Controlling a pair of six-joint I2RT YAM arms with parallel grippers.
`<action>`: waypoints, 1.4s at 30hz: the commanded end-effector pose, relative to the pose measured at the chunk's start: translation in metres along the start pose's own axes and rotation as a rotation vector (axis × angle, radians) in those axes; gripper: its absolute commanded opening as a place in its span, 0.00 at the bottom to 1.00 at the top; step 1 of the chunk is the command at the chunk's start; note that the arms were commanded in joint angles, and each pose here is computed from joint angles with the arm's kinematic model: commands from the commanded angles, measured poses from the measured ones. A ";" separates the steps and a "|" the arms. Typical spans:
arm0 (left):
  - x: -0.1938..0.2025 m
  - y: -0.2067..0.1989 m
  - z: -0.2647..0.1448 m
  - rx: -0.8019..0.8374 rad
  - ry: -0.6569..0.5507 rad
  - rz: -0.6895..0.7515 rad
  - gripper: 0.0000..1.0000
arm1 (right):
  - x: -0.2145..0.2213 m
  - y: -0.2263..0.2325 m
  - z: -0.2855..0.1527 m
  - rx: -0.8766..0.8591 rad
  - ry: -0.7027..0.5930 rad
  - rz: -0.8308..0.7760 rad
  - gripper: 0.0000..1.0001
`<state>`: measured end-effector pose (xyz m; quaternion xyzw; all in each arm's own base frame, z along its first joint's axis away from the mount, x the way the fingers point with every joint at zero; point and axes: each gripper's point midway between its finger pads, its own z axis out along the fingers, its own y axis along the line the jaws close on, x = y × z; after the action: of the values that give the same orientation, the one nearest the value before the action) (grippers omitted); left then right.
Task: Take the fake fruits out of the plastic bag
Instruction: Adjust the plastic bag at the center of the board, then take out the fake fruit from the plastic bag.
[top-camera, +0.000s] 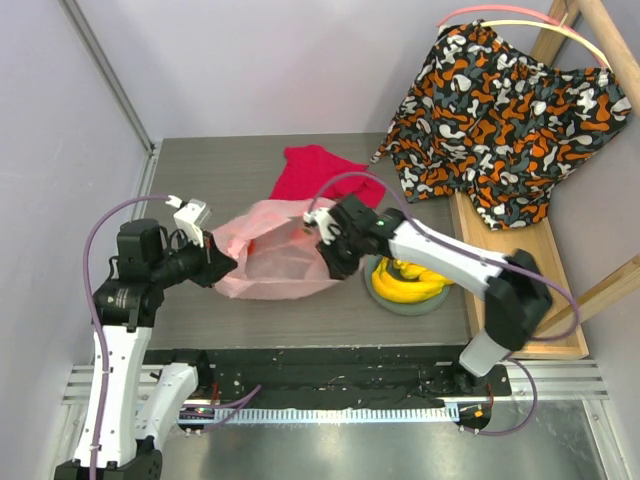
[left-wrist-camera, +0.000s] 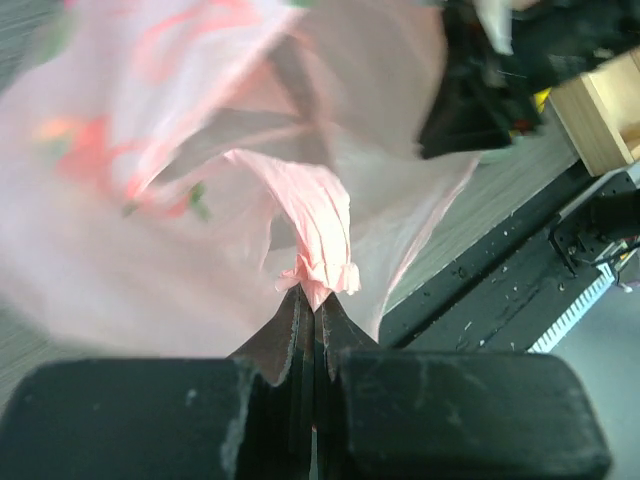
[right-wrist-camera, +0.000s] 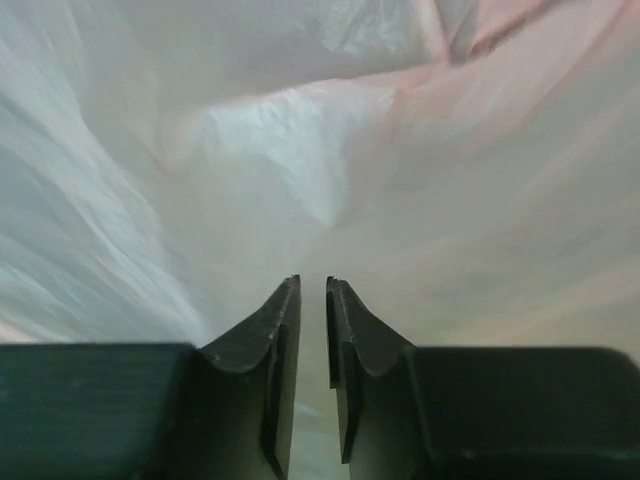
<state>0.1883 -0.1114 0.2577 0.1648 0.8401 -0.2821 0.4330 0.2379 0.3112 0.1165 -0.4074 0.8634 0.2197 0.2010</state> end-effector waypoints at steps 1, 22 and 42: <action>-0.011 -0.019 -0.018 0.050 -0.037 0.099 0.00 | 0.033 0.004 -0.055 0.047 -0.025 -0.109 0.30; -0.008 -0.006 0.017 0.080 0.015 -0.021 0.00 | -0.078 -0.054 0.004 0.366 -0.229 -0.024 0.84; -0.007 -0.002 0.021 0.071 0.007 -0.033 0.00 | -0.072 -0.162 0.080 0.508 -0.100 0.077 0.84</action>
<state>0.1998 -0.1242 0.2460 0.1623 0.8449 -0.3163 0.3998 0.4164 0.2844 0.0530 -0.2861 0.9023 0.0053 0.3224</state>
